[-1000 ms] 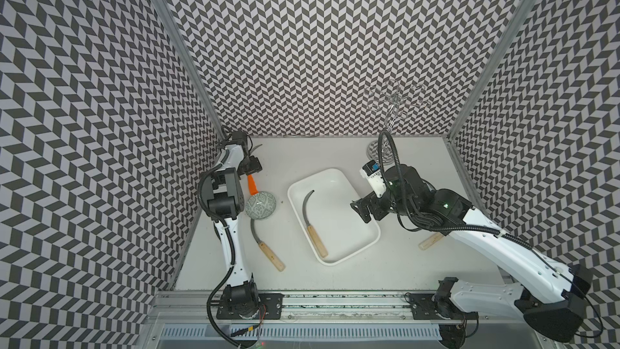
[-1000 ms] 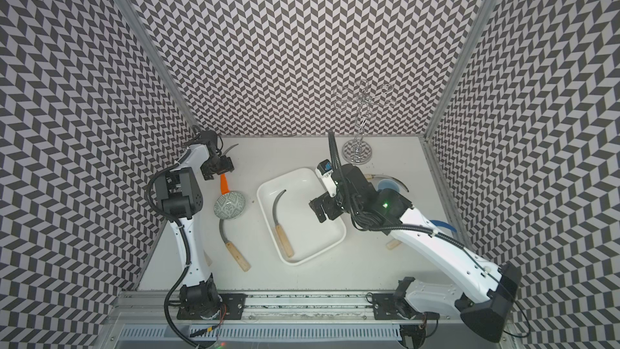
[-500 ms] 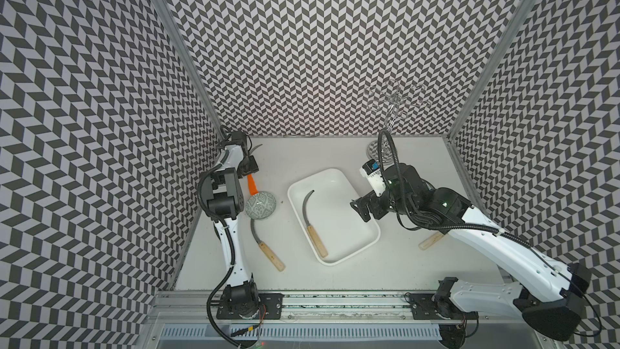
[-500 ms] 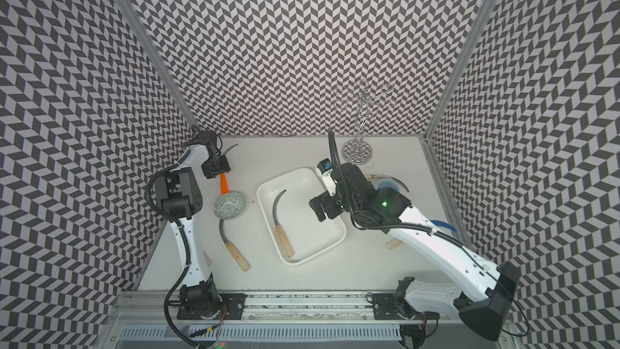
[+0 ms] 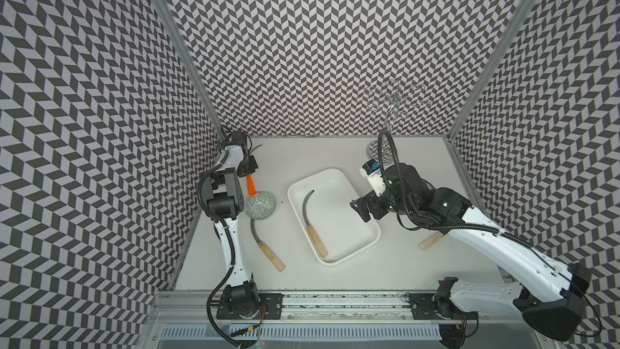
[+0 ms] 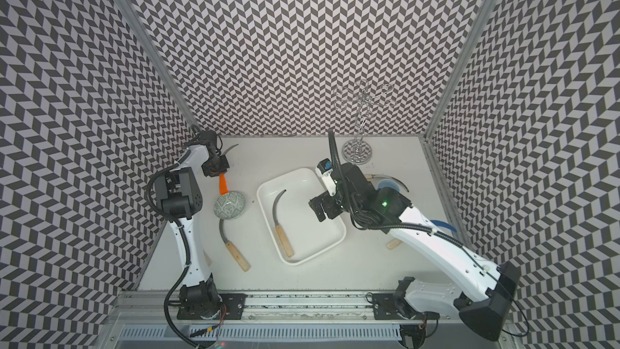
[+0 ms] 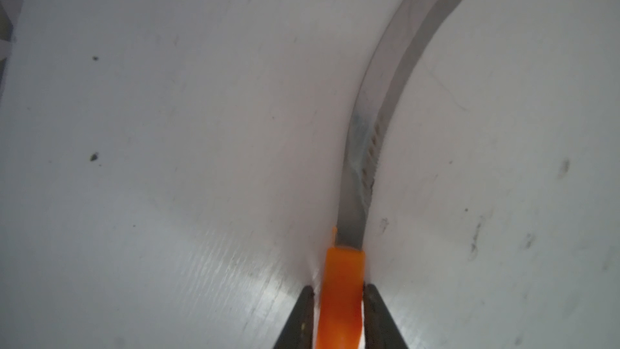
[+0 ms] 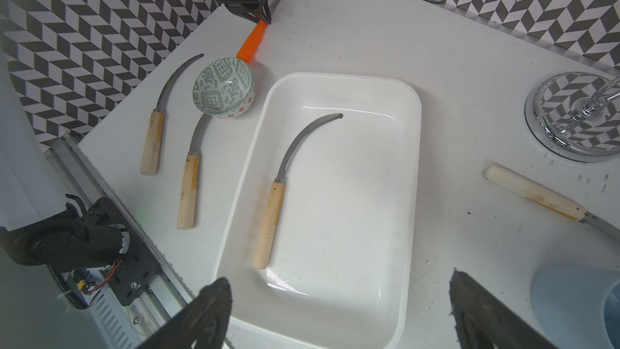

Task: Put small sickles into storage boxes
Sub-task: Pick up the sickle at the center of the board.

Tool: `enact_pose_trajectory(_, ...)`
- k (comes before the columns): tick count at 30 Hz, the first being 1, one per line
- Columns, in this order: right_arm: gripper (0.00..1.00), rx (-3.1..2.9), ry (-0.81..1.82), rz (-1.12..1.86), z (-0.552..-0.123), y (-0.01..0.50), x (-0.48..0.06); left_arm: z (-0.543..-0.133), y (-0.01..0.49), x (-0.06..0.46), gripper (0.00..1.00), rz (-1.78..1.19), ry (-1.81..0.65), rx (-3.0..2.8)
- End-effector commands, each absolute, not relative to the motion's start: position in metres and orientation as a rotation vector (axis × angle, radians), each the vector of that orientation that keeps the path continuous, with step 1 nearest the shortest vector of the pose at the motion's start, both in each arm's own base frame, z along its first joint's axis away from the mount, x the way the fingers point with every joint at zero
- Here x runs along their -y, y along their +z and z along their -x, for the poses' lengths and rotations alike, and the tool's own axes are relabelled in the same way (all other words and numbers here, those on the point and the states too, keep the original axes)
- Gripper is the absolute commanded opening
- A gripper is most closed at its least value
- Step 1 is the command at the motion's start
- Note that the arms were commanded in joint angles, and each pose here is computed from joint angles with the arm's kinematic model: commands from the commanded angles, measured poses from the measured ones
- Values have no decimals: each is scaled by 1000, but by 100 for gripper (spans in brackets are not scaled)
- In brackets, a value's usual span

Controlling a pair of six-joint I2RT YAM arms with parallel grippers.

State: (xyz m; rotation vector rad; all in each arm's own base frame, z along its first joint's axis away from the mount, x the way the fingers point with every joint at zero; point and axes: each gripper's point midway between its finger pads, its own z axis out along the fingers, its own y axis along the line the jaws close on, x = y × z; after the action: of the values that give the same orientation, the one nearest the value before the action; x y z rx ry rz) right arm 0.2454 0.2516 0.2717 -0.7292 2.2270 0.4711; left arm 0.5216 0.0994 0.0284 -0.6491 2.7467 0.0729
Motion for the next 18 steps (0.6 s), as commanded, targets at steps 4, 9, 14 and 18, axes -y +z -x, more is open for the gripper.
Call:
enact_pose_trajectory(4, 100, -2186, 500, 715, -243, 284, -250, -497, -8, -79, 15, 658, 8, -2879)
enact_pose_trajectory(9, 100, -2188, 501, 718, -242, 284, -249, -496, -9, -80, 10, 660, 18, -2882)
enact_pose_trajectory(14, 100, -2190, 500, 718, -241, 283, -249, -497, -7, -81, 7, 661, 17, -2876)
enact_pose_trajectory(18, 100, -2190, 503, 715, -241, 283, -248, -500, -4, -82, 7, 666, 24, -2865)
